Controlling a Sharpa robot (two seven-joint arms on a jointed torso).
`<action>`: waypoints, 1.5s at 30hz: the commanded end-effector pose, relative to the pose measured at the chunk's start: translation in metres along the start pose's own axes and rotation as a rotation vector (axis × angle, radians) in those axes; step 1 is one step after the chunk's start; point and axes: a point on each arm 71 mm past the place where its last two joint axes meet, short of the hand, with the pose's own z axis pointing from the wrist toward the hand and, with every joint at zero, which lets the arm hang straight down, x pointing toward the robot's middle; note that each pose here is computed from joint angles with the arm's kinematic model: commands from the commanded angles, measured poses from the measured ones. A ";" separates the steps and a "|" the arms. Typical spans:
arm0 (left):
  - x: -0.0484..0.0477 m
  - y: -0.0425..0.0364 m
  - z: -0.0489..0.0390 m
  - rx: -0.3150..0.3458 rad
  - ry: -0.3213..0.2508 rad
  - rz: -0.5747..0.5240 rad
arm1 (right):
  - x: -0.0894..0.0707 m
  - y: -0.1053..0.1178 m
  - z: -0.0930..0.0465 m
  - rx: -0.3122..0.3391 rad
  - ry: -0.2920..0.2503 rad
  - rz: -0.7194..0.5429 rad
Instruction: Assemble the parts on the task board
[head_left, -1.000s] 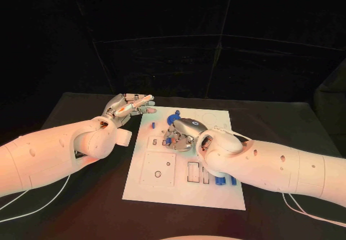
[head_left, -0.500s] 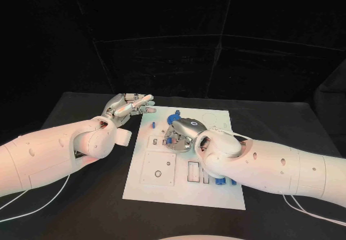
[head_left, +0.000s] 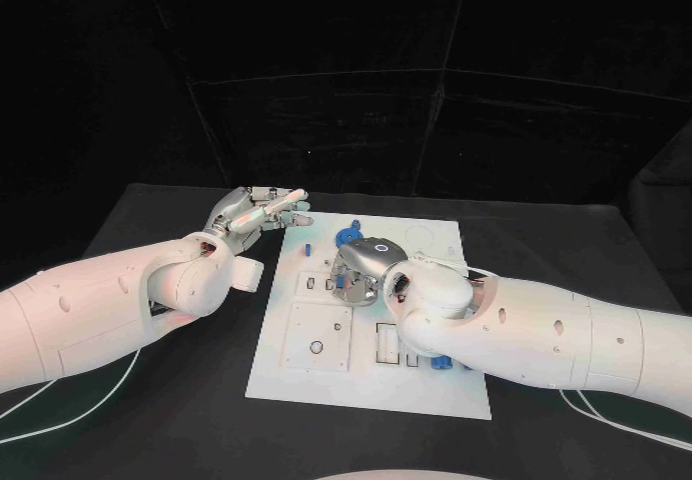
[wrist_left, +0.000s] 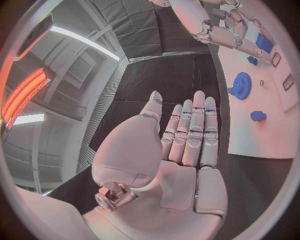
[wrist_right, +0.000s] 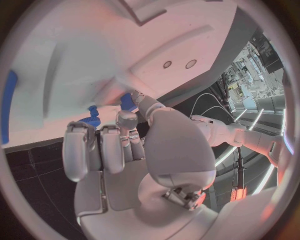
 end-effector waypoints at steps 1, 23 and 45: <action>0.0015 -0.0013 0.0005 0.004 0.013 -0.007 | 0.001 -0.001 0.000 0.037 0.009 -0.054; 0.0015 -0.0008 0.0006 0.002 0.012 -0.006 | 0.002 -0.003 0.001 0.029 0.021 -0.039; 0.0011 -0.0005 0.0005 -0.002 0.012 -0.006 | -0.007 -0.001 -0.001 -0.012 -0.105 0.030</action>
